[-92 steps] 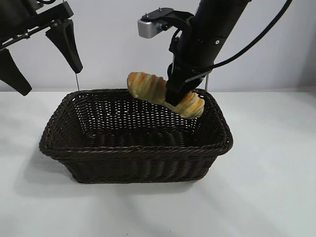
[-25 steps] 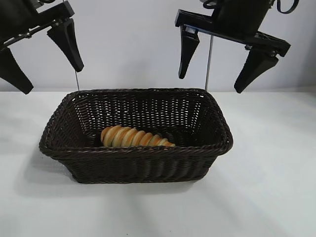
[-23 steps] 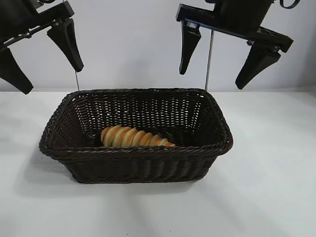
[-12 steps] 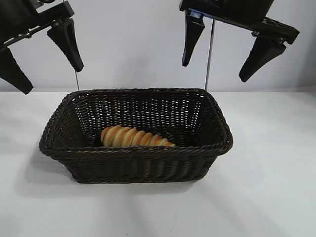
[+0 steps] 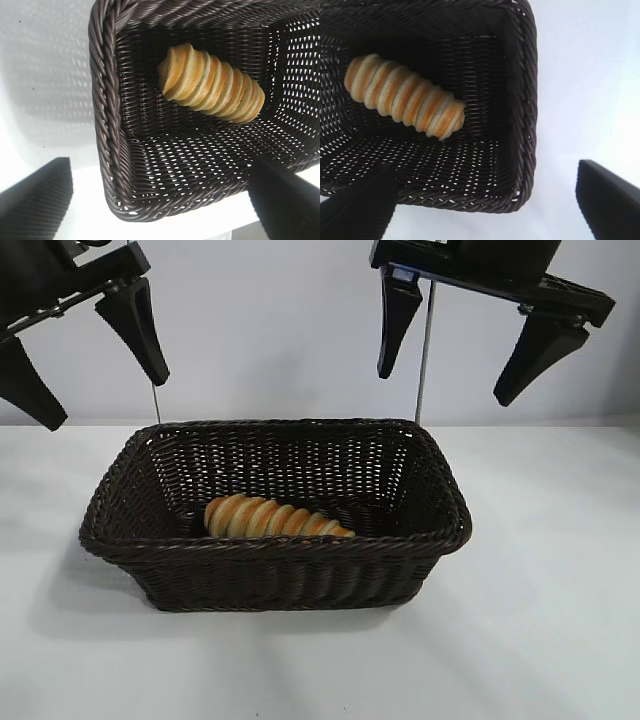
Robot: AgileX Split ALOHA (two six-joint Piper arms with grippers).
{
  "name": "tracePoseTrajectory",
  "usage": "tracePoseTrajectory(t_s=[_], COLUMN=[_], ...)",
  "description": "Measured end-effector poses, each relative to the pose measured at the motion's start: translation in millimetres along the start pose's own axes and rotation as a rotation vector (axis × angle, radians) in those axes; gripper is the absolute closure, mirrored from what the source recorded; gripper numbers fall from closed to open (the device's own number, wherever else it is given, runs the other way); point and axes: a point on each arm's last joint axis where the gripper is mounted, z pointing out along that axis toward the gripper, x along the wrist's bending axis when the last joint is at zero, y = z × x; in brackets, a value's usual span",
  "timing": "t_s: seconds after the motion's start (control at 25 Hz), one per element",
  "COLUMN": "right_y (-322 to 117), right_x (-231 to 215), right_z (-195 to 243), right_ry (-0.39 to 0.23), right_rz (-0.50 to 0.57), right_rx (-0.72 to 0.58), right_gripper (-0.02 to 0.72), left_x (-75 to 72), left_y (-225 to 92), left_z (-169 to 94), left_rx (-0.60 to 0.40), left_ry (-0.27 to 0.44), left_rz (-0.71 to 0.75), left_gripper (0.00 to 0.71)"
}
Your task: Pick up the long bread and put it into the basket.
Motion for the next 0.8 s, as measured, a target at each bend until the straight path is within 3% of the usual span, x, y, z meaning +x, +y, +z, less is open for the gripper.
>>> tracePoseTrajectory(t_s=[0.8], right_y=[0.7], right_x=[-1.2], right_z=[0.0], right_ry=[-0.014], right_rz=[-0.005], right_rx=[-0.008], right_gripper=[0.008], left_x=[0.0], left_y=[0.0], left_z=[0.0], left_rx=[0.000], left_ry=[0.000], left_rz=[0.000], left_gripper=[0.024])
